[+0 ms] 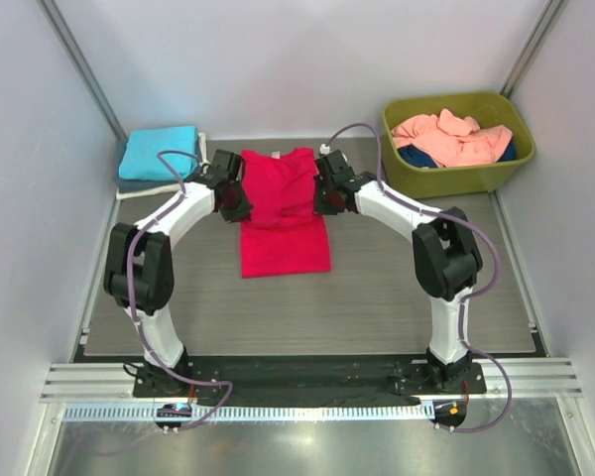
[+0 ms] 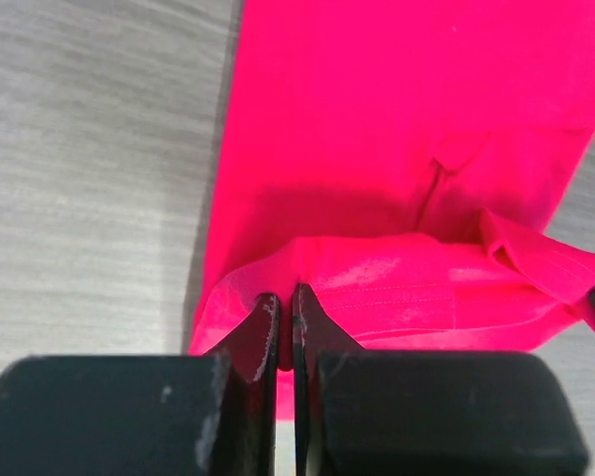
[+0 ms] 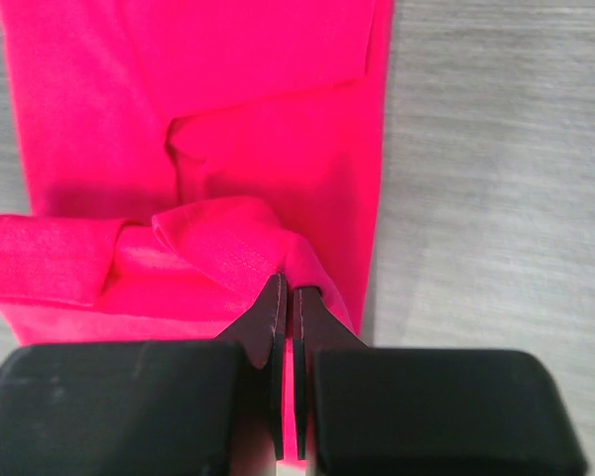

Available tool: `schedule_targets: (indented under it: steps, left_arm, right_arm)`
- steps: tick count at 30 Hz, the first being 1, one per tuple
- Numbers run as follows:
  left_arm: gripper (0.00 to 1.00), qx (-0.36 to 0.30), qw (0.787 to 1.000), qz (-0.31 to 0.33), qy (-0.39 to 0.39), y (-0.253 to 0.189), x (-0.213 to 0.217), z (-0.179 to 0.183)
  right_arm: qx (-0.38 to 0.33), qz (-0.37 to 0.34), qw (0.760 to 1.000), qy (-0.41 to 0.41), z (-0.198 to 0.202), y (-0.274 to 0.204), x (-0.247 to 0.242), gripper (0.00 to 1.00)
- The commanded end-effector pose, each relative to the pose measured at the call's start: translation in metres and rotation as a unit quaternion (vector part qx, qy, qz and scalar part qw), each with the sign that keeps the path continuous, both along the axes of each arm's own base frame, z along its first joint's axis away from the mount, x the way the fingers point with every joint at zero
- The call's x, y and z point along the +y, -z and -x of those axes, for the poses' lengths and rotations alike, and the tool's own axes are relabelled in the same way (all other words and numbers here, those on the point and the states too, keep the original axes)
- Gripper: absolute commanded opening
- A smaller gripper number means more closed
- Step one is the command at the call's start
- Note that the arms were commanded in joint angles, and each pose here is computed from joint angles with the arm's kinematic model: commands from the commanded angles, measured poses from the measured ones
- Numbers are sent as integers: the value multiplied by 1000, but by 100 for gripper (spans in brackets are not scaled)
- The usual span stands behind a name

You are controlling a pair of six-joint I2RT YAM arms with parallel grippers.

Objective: Fold and stack the t-shirts

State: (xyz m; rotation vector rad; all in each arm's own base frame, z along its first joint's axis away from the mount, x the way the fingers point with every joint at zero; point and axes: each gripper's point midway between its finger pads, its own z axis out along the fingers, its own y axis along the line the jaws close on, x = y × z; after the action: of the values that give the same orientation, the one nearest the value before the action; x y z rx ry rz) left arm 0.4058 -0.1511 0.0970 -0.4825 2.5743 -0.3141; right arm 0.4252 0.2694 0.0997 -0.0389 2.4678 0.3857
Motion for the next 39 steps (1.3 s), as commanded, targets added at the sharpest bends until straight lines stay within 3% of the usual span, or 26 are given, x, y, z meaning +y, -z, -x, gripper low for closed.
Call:
schedule_targets:
  steps: [1,2,3,4,6,7,8,11,12,14,15,17,19,25,29,36,39]
  left_arm:
    - [1,-6,1000,7,7,-4,-1,-22]
    - [4,0,1000,5,-2,-1,5,-28]
    - [14,9,1000,16,-1,4,2,-43]
    - [21,28,999,19,-2,9,4,-46]
    - [35,41,999,27,-11,15,14,-80]
    - [42,64,997,30,-8,19,18,-78]
    - [48,67,997,45,-9,14,21,-84]
    - [57,28,999,33,-8,-20,27,-87]
    - [65,43,999,30,-15,-10,31,-70]
    - [68,-17,998,50,-22,-44,30,-65]
    - [69,5,998,48,-28,-27,33,-45]
    - [69,-21,998,57,-25,-42,31,-31]
    - [69,-5,998,56,-19,-25,31,-6]
    - [69,6,996,88,1,0,19,58]
    - [68,20,995,95,4,25,18,96]
    - [64,7,992,123,4,45,11,116]
    - [64,16,993,119,2,54,13,122]
  right_arm:
    - [-9,-15,1000,-11,-23,-4,8,1]
    - [-17,-22,1000,-8,-35,-13,11,4]
    - [-15,-20,1000,-2,-46,-10,6,12]
    - [1,-12,1000,4,-57,7,3,38]
    - [-18,-27,999,4,-90,-19,3,60]
    - [-4,-17,1000,5,-100,0,2,73]
    - [-21,-20,1000,-11,-109,-29,5,75]
    - [-18,-2,1000,-16,-95,-41,-6,77]
    - [-23,-9,1000,-15,-87,-47,-9,77]
    - [-38,-22,999,-7,-63,-47,-19,78]
    - [-37,-33,999,-1,-54,-45,-20,78]
    - [-12,-33,999,3,-27,-23,-30,79]
    - [-14,-49,999,-2,-6,-34,-31,79]
    - [45,-108,993,-31,74,9,-28,77]
    - [67,-119,990,-37,95,28,-27,73]
    - [94,-131,986,-46,112,51,-13,68]
    - [102,-134,985,-45,116,60,-12,60]
